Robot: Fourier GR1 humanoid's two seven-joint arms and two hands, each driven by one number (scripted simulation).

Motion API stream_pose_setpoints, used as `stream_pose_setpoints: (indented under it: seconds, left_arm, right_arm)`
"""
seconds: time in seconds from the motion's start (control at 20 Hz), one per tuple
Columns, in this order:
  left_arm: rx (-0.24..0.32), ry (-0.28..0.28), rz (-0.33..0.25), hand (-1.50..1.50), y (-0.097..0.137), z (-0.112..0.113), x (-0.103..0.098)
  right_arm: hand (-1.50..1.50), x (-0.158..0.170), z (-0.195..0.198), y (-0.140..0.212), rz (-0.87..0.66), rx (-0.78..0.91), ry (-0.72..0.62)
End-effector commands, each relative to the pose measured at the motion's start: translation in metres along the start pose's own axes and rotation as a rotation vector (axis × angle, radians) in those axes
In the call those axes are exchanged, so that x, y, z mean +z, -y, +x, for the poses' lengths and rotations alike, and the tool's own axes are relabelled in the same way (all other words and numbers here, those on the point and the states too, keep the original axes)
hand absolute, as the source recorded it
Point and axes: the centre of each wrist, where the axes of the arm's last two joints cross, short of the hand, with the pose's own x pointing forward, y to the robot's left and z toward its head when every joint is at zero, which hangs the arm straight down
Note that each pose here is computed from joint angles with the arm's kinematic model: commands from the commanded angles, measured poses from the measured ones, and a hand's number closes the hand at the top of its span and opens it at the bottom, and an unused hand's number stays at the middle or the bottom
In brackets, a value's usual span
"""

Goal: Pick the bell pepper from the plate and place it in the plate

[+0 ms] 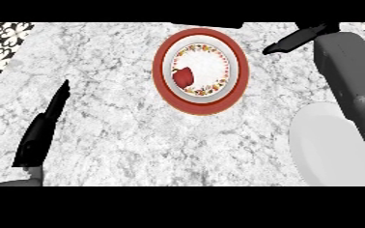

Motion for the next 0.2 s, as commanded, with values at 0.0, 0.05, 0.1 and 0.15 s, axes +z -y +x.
stream_pose_setpoints:
  seconds: [0.0,0.05,0.1,0.15]
  left_arm:
    - [0.015,0.000,-0.027,0.00,0.012,-0.004,0.004]
    - [-0.004,0.009,-0.022,0.00,0.005,0.000,-0.002]
    - [0.020,0.008,-0.022,0.00,0.005,-0.001,-0.003]
    - [0.001,0.014,-0.025,0.00,0.012,0.000,-0.001]
  right_arm:
    - [-1.50,0.010,0.013,0.027,0.008,0.008,0.023]
    - [-1.50,0.021,0.007,0.033,0.005,-0.002,0.036]
    - [-1.50,0.022,-0.004,0.022,-0.014,0.016,0.019]
    - [-1.50,0.025,0.002,0.032,-0.023,0.002,0.020]
